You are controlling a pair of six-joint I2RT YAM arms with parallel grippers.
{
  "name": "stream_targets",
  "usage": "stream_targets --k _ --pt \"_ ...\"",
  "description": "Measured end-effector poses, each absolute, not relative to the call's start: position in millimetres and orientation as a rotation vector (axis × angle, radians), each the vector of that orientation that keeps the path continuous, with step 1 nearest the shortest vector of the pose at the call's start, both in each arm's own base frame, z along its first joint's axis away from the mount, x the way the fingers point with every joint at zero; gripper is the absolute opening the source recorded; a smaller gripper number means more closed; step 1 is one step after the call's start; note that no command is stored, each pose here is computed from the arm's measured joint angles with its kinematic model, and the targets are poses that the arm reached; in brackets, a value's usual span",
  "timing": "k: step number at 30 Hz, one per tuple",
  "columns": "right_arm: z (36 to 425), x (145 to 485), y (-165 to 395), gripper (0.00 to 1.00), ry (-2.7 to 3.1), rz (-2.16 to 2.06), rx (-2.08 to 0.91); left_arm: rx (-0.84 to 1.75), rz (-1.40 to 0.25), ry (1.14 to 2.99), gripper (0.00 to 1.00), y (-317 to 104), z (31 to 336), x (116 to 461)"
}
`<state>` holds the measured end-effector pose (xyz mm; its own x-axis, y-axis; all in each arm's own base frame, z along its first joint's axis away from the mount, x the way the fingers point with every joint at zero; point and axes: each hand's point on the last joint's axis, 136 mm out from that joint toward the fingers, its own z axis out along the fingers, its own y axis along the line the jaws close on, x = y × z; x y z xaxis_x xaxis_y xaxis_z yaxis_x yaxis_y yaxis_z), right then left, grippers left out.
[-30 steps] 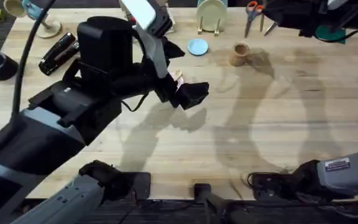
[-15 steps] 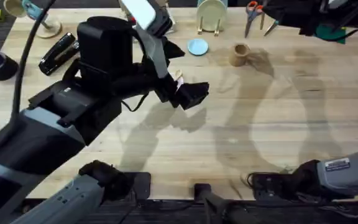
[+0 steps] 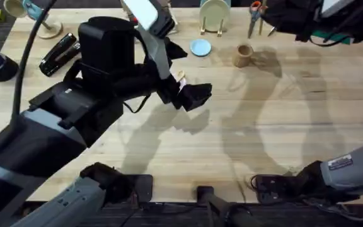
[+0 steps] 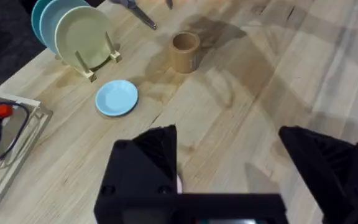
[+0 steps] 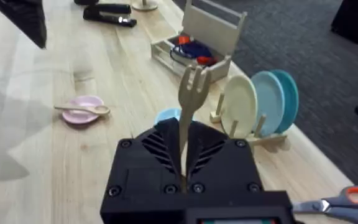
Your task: Pick up a utensil and set it on the pink plate, then put the other utensil in the container.
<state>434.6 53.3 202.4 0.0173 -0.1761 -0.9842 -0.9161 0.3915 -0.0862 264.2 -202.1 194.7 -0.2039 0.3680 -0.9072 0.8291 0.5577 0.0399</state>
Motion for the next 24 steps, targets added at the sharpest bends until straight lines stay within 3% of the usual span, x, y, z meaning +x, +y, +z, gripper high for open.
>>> stream_targets --k 11,24 --pt "176.0 448.0 49.8 0.034 1.452 0.785 -1.038 0.987 -0.580 1.799 0.996 -202.0 194.6 264.2" --pt "176.5 454.1 47.8 0.034 1.434 0.749 -1.049 0.987 -0.581 1.799 0.995 -202.1 194.6 264.2"
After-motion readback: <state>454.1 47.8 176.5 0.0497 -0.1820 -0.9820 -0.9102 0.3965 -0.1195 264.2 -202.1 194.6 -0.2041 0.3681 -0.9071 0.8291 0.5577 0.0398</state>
